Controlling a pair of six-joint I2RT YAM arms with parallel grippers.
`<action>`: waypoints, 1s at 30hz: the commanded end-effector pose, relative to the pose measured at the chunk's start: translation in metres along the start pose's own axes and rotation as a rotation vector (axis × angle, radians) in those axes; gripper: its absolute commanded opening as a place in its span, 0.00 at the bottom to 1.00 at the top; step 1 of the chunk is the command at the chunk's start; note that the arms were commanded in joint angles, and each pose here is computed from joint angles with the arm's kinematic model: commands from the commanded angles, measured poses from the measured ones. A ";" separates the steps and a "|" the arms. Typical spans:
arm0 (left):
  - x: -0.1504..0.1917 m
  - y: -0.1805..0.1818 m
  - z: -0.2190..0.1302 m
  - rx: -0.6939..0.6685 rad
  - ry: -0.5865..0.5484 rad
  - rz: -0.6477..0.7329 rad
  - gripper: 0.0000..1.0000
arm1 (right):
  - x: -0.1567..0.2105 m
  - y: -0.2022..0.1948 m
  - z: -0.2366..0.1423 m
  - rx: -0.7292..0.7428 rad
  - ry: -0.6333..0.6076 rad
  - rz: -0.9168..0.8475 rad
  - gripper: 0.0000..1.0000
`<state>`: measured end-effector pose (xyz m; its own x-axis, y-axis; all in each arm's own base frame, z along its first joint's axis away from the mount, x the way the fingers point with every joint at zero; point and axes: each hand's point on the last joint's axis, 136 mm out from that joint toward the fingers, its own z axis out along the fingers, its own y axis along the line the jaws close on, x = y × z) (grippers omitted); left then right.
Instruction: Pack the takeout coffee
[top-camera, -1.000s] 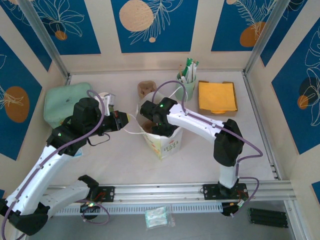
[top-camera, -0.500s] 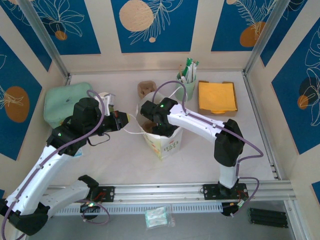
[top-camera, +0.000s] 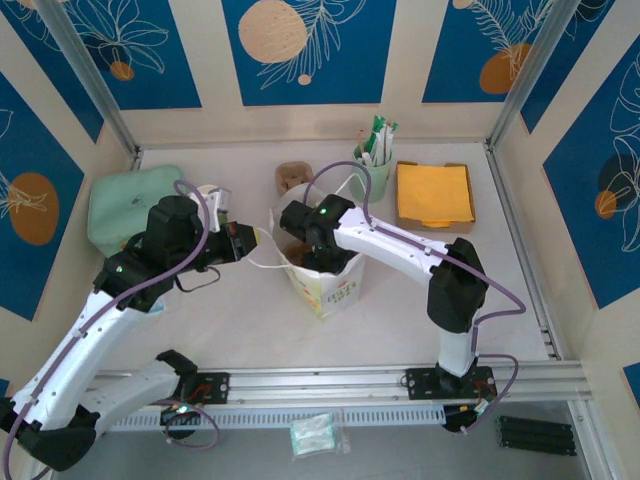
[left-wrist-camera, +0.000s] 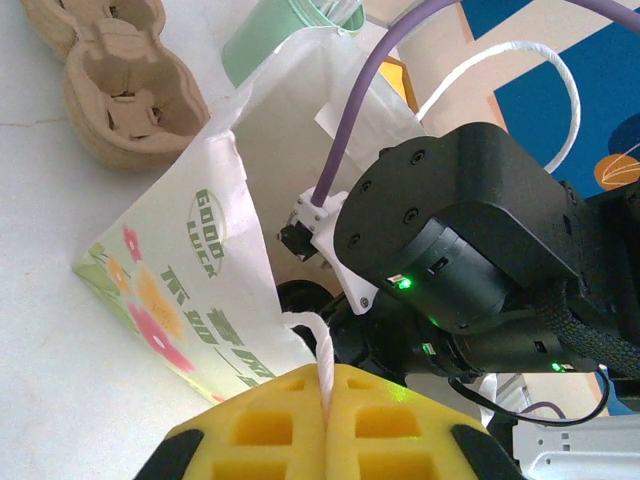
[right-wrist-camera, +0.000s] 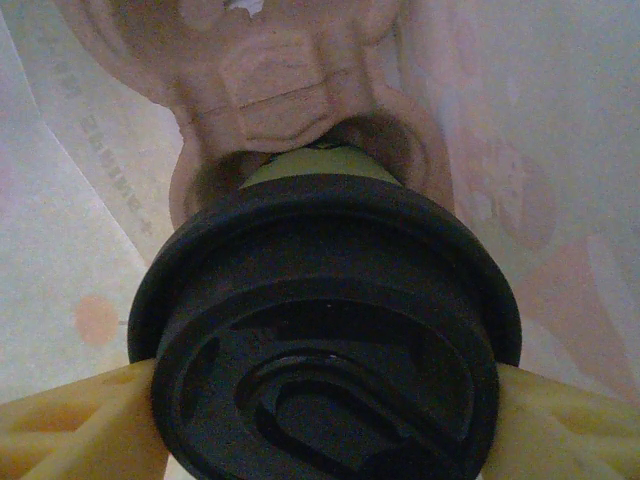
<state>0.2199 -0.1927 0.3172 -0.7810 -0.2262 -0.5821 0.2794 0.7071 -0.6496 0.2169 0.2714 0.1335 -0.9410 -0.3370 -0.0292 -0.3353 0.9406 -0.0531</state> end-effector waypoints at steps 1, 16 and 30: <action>-0.004 -0.009 -0.004 0.037 -0.023 0.024 0.00 | 0.002 0.009 -0.002 -0.025 0.030 -0.014 0.76; -0.004 -0.009 -0.004 0.035 -0.022 0.027 0.00 | 0.001 0.012 -0.016 -0.030 0.012 -0.031 0.89; -0.003 -0.006 -0.001 0.022 -0.014 0.028 0.00 | -0.002 0.015 -0.035 -0.041 -0.022 -0.052 0.93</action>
<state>0.2199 -0.1926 0.3172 -0.7808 -0.2262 -0.5824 0.2794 0.7073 -0.6494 0.2177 0.2857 0.1600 -0.9285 -0.3658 -0.0637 -0.3654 0.9307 -0.0188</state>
